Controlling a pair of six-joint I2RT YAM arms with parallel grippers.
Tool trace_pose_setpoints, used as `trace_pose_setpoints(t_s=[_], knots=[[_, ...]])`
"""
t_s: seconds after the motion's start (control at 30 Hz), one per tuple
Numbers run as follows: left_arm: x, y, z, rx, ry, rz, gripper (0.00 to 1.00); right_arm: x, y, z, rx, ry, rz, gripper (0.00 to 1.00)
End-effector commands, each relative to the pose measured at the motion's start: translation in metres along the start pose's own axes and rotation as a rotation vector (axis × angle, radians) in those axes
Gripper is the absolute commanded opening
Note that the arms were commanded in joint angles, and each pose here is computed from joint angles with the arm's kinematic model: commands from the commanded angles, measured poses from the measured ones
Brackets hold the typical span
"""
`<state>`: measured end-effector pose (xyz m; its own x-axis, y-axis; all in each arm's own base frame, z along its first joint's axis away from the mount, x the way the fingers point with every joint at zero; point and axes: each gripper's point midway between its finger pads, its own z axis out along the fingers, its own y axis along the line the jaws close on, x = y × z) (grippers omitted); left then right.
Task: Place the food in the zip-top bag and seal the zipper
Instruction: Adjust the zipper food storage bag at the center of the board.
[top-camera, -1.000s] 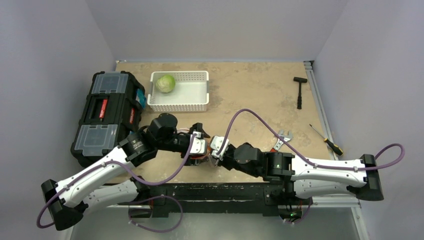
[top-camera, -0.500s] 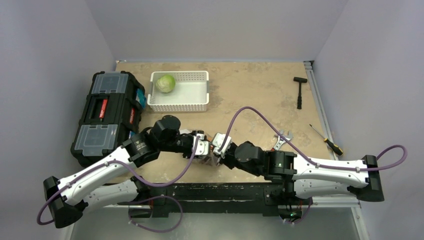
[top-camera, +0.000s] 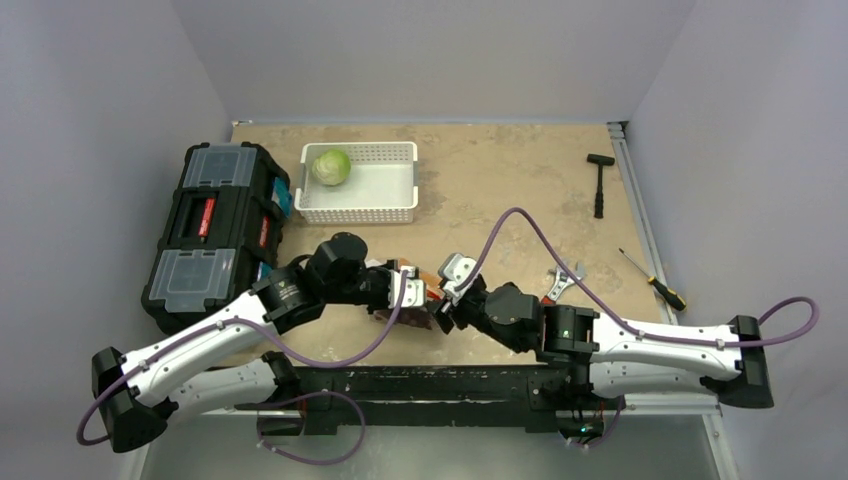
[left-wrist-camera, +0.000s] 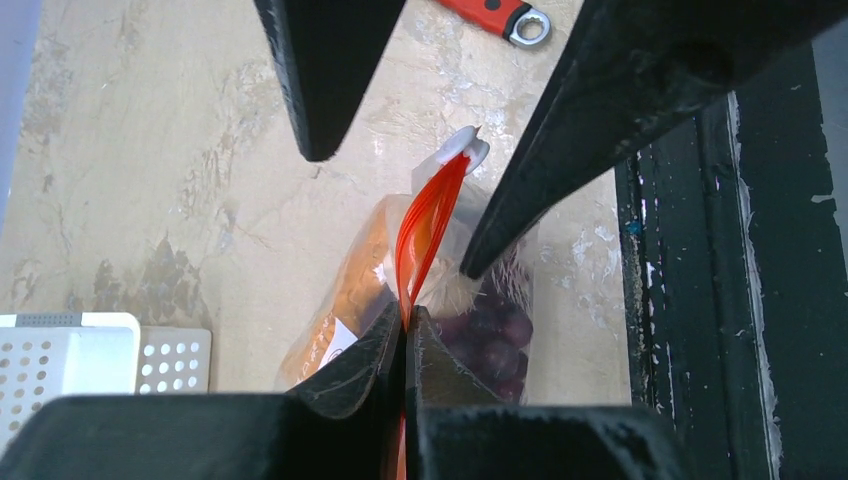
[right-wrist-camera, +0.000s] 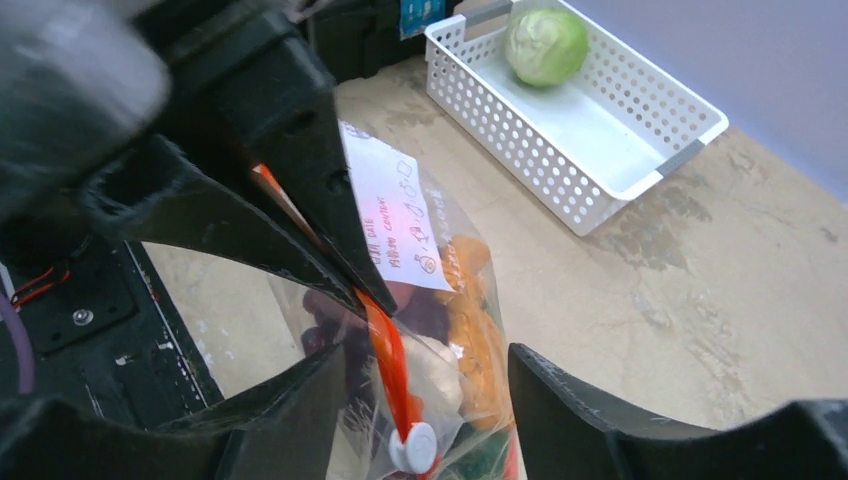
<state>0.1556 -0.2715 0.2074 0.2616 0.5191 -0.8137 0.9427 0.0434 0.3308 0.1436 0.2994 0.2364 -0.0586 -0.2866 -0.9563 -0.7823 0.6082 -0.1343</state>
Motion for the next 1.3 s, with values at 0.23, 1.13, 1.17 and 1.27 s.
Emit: trace_pose_setpoints(t_s=[0.23,1.13,1.17,1.27], knots=[[-0.010,0.006,-0.006,-0.045,-0.055,0.031,0.00,0.018,-0.002,-0.002,-0.104,-0.190,0.205,0.77],[-0.079,0.013,-0.057,0.122,-0.185,-0.159,0.73,-0.001,0.011,-0.001,-0.318,-0.383,0.103,0.05],[-0.086,0.016,-0.060,0.153,-0.203,-0.181,0.74,-0.001,0.013,-0.002,-0.332,-0.381,0.100,0.04],[-0.089,0.019,-0.054,0.251,-0.156,-0.233,0.73,0.001,0.016,-0.002,-0.351,-0.378,0.097,0.03]])
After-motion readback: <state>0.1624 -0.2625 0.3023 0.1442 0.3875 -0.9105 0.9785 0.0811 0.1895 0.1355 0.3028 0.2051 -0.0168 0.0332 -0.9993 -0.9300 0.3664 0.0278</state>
